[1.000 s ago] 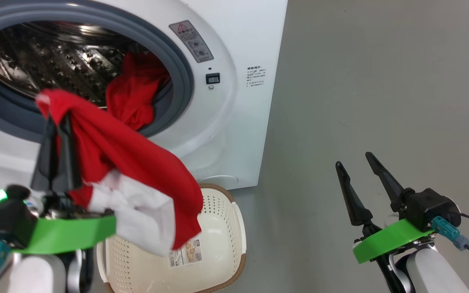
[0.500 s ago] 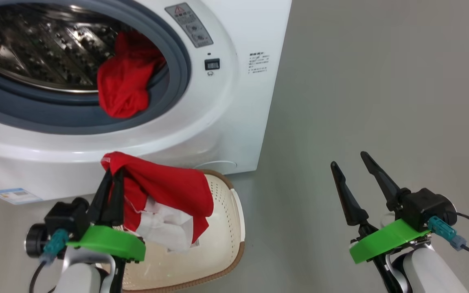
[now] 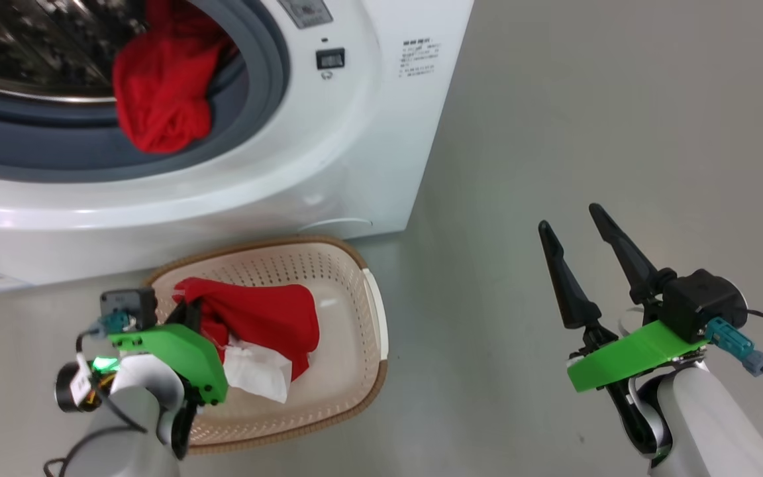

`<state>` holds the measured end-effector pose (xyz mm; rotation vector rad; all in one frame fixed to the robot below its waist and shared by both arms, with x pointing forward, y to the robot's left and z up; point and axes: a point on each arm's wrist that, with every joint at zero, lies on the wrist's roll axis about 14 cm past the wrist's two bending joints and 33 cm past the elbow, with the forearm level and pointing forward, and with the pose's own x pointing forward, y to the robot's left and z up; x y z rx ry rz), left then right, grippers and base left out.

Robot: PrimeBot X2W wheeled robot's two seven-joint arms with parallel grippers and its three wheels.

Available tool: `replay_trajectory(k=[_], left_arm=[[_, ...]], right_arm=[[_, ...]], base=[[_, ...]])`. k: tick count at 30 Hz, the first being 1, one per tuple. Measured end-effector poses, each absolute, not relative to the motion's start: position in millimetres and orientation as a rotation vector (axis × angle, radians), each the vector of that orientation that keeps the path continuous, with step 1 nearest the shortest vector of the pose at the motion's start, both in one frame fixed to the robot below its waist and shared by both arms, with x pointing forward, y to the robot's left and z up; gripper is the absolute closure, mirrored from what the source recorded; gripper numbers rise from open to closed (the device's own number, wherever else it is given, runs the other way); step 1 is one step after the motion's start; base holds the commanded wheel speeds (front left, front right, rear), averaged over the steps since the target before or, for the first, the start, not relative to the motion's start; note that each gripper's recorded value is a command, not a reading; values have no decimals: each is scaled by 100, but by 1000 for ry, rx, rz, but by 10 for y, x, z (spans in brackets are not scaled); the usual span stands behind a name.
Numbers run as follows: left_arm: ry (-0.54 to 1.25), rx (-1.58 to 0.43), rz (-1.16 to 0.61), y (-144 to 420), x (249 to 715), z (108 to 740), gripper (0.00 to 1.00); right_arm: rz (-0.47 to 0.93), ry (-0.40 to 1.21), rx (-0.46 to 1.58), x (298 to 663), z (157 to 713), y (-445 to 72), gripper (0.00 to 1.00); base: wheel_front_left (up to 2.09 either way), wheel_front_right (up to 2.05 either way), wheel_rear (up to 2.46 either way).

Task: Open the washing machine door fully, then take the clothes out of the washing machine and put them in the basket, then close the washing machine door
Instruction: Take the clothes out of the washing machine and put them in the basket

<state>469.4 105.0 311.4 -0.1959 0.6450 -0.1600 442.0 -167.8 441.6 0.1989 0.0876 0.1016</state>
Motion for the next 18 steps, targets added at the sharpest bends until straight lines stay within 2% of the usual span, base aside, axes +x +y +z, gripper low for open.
replay_trajectory(k=[11,18], left_arm=[[905,-207,-124,1063,4602,2488,100],[1006,-226,-127,985,4515,2232,100]], right_arm=[[78,133,192,4552,4185,-1763,0],[57,159,192,4585,4059,-1830,0]], base=[[0,0,0],[0,0,0]])
